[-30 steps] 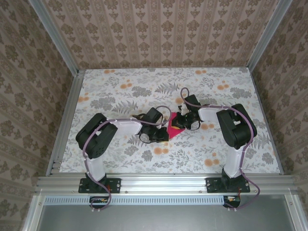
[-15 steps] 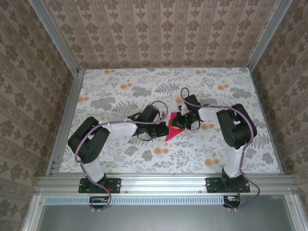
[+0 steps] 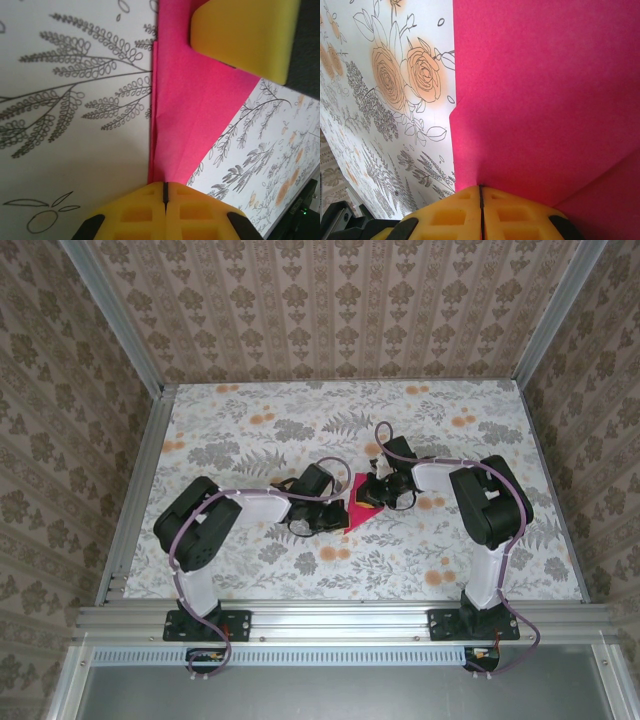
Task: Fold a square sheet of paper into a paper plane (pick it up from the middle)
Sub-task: Fourth fold the wing at the center of the table.
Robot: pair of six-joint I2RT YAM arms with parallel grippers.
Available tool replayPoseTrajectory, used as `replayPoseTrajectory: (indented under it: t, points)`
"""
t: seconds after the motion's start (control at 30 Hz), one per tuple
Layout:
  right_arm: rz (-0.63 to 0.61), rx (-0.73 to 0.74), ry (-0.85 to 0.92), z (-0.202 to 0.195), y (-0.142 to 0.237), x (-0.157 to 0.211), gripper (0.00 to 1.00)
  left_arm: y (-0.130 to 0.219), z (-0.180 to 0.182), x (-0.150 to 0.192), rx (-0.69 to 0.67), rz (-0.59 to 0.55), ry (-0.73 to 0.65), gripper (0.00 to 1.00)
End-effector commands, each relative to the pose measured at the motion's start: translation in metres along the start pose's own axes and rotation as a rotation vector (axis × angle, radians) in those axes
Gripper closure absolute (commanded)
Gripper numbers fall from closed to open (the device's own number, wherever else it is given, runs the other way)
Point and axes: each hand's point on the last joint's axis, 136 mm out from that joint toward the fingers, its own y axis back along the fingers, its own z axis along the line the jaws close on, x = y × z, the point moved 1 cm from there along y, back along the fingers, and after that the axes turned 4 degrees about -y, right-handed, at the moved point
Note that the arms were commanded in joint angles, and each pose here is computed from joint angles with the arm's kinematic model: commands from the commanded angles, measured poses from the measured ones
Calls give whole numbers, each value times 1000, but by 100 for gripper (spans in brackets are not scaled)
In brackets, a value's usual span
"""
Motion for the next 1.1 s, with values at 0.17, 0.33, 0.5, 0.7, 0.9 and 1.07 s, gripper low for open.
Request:
replayPoseTrajectory:
  t: [0.17,0.33,0.5,0.7,0.9,1.07]
  points:
    - [-28,107,-50,-19,6,5,89,-6,29,19,-107,76,49,99]
    - [-40,43,-3,7,24,15,88,-7,32,20,-111,77,57,100]
    - [8,49,-15,6,16,34,89,-8,30,18,-101,70,54,100]
    - [65,58,-5,8,-1,50,93,-8,29,18,-99,70,52,100]
    - [86,103,-19,-3,-10,53,94,-8,29,19,-101,70,54,100]
    - [87,163,-29,-18,-16,50,95,-7,32,23,-110,79,60,100]
